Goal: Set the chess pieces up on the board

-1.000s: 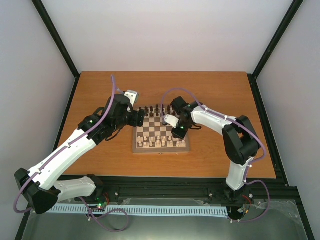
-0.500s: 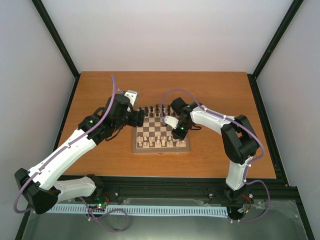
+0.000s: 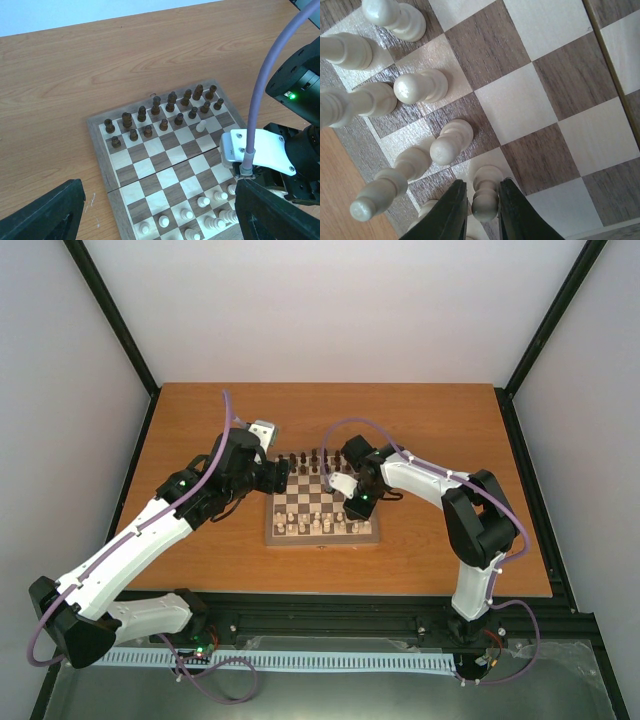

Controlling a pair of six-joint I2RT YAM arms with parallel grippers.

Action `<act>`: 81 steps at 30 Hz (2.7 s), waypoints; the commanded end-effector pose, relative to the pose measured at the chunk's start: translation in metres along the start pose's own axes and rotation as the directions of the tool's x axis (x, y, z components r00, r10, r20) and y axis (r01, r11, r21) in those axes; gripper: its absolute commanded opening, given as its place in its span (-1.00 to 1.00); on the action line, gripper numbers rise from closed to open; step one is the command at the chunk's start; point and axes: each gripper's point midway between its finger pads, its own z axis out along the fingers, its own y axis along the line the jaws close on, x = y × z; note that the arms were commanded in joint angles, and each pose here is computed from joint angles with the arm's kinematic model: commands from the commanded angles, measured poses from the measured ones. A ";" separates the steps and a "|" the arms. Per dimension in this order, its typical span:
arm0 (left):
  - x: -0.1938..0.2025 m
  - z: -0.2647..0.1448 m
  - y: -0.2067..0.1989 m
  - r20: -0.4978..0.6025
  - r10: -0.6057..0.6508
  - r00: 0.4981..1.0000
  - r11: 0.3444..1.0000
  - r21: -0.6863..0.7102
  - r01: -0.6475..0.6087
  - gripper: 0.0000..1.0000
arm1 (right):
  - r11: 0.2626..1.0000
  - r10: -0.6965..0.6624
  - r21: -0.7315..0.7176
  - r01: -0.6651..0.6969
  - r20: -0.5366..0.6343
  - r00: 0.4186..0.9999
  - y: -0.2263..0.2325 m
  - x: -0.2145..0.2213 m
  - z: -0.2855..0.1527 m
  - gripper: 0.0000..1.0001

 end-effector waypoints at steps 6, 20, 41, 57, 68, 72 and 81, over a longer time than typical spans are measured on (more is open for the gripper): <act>-0.005 -0.001 0.002 0.012 0.006 1.000 1.000 0.000 -0.006 0.69 | 1.000 -0.011 0.012 0.011 0.015 1.000 0.000 -0.005 -0.019 -0.47; -0.005 -0.001 0.002 0.010 0.005 1.000 1.000 0.003 -0.005 0.69 | 0.986 0.059 0.149 -0.077 0.122 0.991 -0.057 -0.058 -0.054 -0.39; -0.005 -0.002 0.000 0.010 0.003 1.000 1.000 0.013 -0.003 0.69 | 0.983 0.105 0.144 -0.116 0.085 0.991 -0.090 -0.085 -0.012 -0.42; -0.005 -0.002 -0.001 0.010 0.004 1.000 1.000 0.018 -0.004 0.69 | 0.990 0.100 0.094 -0.106 0.064 0.993 -0.083 -0.082 -0.003 -0.63; -0.006 -0.002 0.000 0.010 0.003 1.000 1.000 0.017 -0.003 0.69 | 0.990 0.098 0.097 -0.104 0.064 0.993 -0.085 -0.083 0.001 -0.68; -0.005 -0.002 0.000 0.008 0.005 1.000 1.000 0.016 -0.005 0.69 | 0.990 0.098 0.091 -0.104 0.064 0.993 -0.082 -0.081 -0.002 -0.77; -0.005 -0.002 0.000 0.010 0.006 1.000 1.000 0.016 -0.006 0.69 | 0.990 0.078 0.113 -0.090 0.108 0.991 -0.057 -0.060 -0.042 -0.82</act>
